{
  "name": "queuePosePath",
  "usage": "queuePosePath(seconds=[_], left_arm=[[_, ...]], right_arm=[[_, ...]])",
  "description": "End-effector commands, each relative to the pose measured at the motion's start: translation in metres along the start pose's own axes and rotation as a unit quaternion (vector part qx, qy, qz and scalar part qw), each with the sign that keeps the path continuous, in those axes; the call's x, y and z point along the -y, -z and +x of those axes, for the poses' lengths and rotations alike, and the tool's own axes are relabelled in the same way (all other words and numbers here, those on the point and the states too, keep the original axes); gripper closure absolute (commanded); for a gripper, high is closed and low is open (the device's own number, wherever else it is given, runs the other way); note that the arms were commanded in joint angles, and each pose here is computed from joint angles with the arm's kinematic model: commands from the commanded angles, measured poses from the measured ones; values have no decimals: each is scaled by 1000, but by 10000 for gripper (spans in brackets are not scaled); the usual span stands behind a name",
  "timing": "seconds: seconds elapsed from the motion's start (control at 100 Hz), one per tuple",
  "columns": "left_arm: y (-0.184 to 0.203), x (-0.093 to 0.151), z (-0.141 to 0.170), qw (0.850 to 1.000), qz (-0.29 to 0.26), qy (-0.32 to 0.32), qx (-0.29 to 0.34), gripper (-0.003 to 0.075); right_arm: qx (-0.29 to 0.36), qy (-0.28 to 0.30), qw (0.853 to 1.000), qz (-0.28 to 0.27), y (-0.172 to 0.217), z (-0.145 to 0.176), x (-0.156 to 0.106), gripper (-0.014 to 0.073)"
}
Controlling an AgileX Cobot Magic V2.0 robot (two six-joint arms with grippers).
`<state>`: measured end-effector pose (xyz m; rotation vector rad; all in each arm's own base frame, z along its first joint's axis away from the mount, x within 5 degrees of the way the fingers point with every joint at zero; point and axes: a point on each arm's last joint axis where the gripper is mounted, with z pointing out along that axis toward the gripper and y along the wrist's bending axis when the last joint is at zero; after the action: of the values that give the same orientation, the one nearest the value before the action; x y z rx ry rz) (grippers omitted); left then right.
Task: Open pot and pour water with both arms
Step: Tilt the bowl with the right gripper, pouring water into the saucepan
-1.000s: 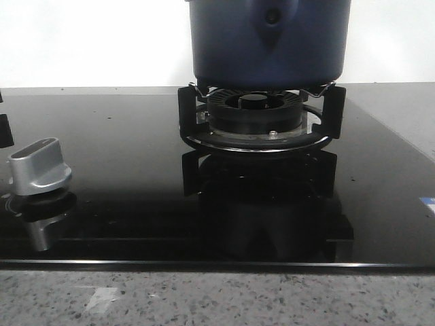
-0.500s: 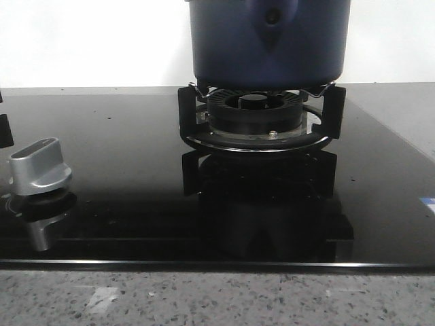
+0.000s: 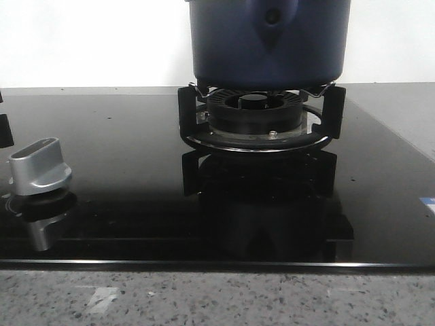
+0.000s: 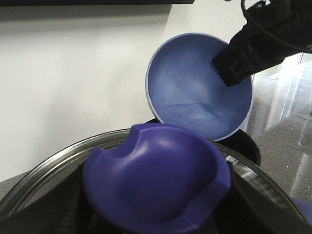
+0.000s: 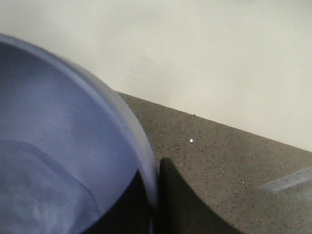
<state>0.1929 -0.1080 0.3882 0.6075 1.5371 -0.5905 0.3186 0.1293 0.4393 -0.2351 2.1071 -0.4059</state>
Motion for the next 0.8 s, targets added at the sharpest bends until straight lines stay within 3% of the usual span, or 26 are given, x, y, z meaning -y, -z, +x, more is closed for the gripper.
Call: queuePosePath(seconds=[0.0,0.79], left_arm=[[7,5,-19,999,7,19,39,405],[7,5,-19,999,7,19,39,405]], right_arm=[[67,-3,997,31,23,-16,21,641],[102,37,990,85,28,-23,27,641]])
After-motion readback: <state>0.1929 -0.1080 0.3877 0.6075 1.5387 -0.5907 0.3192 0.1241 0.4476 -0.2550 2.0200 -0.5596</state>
